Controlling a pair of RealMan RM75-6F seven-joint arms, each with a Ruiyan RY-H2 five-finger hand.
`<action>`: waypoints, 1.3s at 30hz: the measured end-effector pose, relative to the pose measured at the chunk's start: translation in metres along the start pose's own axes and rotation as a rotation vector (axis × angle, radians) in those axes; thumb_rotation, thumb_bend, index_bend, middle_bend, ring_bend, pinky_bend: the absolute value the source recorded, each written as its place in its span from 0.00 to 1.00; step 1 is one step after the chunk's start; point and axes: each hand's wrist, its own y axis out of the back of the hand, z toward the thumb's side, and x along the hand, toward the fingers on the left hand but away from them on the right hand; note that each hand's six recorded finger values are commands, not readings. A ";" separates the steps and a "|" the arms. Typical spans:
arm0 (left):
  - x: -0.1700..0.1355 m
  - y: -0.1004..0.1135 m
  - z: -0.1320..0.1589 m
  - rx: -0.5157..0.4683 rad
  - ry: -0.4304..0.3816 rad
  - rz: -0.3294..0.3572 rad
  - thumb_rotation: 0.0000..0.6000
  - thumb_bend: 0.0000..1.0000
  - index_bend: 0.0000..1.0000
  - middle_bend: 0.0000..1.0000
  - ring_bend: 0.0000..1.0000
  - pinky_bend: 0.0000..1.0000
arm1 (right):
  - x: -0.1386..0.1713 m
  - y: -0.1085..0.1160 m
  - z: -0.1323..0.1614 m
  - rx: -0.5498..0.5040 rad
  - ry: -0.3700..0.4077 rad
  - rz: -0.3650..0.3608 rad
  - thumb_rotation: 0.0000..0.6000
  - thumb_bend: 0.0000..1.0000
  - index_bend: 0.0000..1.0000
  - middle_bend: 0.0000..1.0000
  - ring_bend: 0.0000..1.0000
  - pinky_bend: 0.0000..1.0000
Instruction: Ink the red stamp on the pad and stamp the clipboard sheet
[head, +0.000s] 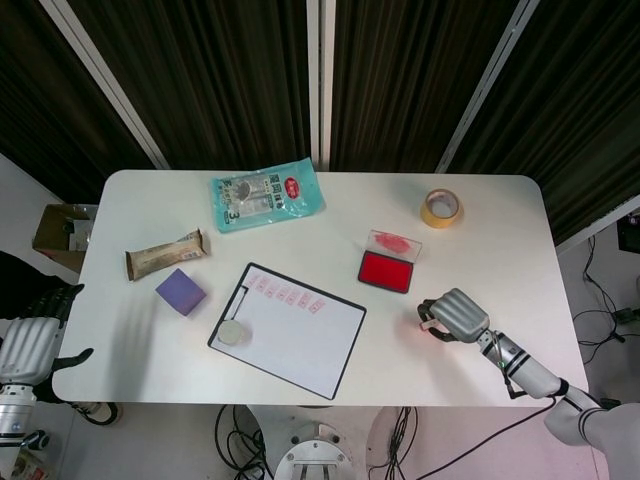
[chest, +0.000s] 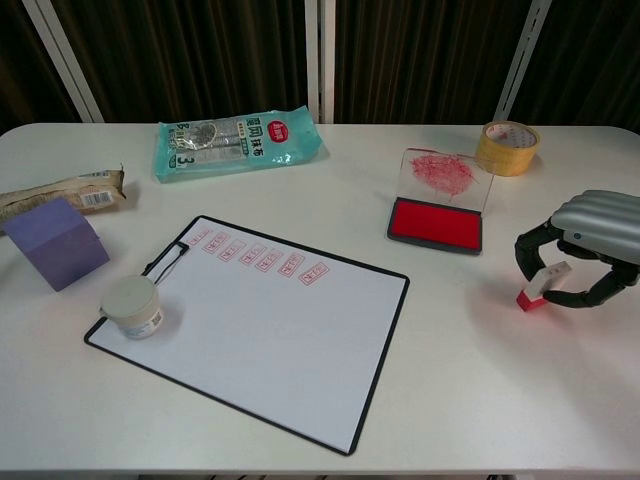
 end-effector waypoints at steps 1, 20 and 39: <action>0.000 0.000 0.000 -0.001 -0.002 0.001 1.00 0.00 0.11 0.14 0.12 0.24 | 0.000 0.000 0.000 0.000 0.000 0.003 1.00 0.42 0.95 0.82 0.92 1.00; -0.001 0.000 0.000 -0.001 -0.008 0.003 1.00 0.00 0.12 0.14 0.12 0.24 | -0.001 -0.008 0.002 0.003 0.010 0.041 1.00 0.32 0.61 0.55 0.92 1.00; 0.000 0.000 0.000 -0.001 -0.008 0.002 1.00 0.00 0.12 0.14 0.12 0.24 | -0.001 -0.007 0.002 0.010 0.017 0.044 1.00 0.29 0.37 0.43 0.92 1.00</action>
